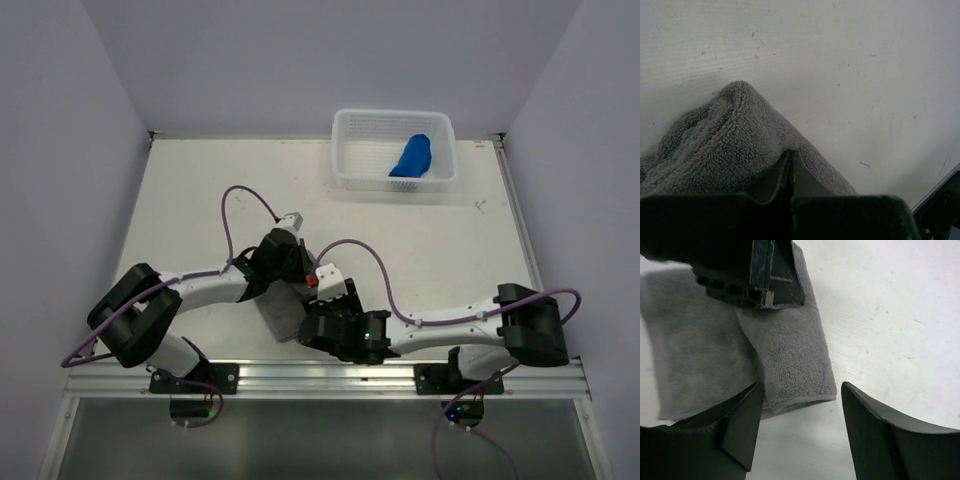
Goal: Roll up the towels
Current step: Roll the towel
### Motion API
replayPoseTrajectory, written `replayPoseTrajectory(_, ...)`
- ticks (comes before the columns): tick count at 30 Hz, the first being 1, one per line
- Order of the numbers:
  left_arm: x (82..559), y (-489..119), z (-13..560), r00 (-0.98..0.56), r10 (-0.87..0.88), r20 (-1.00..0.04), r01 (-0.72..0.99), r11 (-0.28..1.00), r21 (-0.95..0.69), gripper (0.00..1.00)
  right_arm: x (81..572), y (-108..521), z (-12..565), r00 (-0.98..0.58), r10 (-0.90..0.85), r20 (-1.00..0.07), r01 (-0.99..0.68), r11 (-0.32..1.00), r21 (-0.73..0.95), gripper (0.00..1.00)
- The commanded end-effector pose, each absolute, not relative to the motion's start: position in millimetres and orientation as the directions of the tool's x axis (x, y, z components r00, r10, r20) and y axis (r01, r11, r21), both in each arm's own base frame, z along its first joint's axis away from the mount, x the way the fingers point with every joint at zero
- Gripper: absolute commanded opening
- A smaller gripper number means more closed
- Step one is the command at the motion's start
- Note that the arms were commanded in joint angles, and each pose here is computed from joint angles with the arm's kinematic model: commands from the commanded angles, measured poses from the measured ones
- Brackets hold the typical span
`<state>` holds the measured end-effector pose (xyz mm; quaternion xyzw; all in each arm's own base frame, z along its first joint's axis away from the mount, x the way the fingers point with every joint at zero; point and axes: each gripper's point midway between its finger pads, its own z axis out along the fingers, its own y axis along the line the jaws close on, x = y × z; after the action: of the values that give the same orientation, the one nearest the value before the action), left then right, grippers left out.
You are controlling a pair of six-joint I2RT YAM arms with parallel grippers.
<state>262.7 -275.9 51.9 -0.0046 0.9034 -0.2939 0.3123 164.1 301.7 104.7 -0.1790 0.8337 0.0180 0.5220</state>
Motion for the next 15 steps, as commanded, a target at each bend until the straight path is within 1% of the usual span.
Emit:
replayPoseTrajectory(1, 245, -247, 17, -0.841, -0.161, -0.516, 0.106, 0.887, -0.450, 0.00, 153, 312, 122, -0.431, -0.102, -0.896, -0.368, 0.927, 0.072, 0.68)
replayPoseTrajectory(2, 244, -247, 14, -0.845, -0.158, -0.511, 0.106, 0.887, -0.450, 0.00, 152, 312, 125, -0.443, -0.071, -0.894, -0.378, 0.919, 0.114, 0.68)
replayPoseTrajectory(3, 244, -247, 15, -0.843, -0.163, -0.512, 0.105, 0.885, -0.454, 0.00, 157, 314, 132, -0.454, -0.001, -0.891, -0.369, 0.910, 0.187, 0.69)
replayPoseTrajectory(5, 242, -246, 12, -0.846, -0.163, -0.507, 0.102, 0.884, -0.455, 0.00, 152, 314, 132, -0.518, 0.051, -0.854, -0.400, 0.868, 0.295, 0.72)
replayPoseTrajectory(6, 241, -246, 12, -0.847, -0.164, -0.506, 0.102, 0.884, -0.457, 0.00, 167, 307, 130, -0.546, 0.100, -0.832, -0.363, 0.867, 0.343, 0.73)
replayPoseTrajectory(7, 240, -246, 12, -0.848, -0.165, -0.504, 0.102, 0.882, -0.459, 0.00, 159, 316, 126, -0.615, 0.142, -0.776, -0.389, 0.801, 0.455, 0.74)
replayPoseTrajectory(8, 241, -247, 12, -0.848, -0.167, -0.504, 0.101, 0.882, -0.461, 0.00, 163, 314, 123, -0.637, 0.172, -0.752, -0.369, 0.788, 0.493, 0.75)
replayPoseTrajectory(9, 241, -247, 14, -0.846, -0.167, -0.507, 0.104, 0.881, -0.463, 0.00, 176, 312, 125, -0.650, 0.239, -0.721, -0.329, 0.767, 0.551, 0.75)
replayPoseTrajectory(10, 241, -247, 14, -0.846, -0.167, -0.507, 0.104, 0.881, -0.463, 0.00, 173, 311, 114, -0.689, 0.221, -0.690, -0.329, 0.753, 0.569, 0.76)
replayPoseTrajectory(12, 241, -247, 15, -0.843, -0.169, -0.511, 0.105, 0.879, -0.465, 0.00, 183, 305, 103, -0.711, 0.251, -0.657, -0.287, 0.749, 0.597, 0.77)
replayPoseTrajectory(13, 241, -247, 15, -0.843, -0.171, -0.510, 0.104, 0.879, -0.466, 0.00, 180, 307, 95, -0.738, 0.234, -0.633, -0.287, 0.740, 0.608, 0.77)
replayPoseTrajectory(15, 241, -246, 16, -0.843, -0.169, -0.511, 0.106, 0.878, -0.466, 0.00, 185, 309, 92, -0.749, 0.260, -0.610, -0.267, 0.724, 0.636, 0.78)
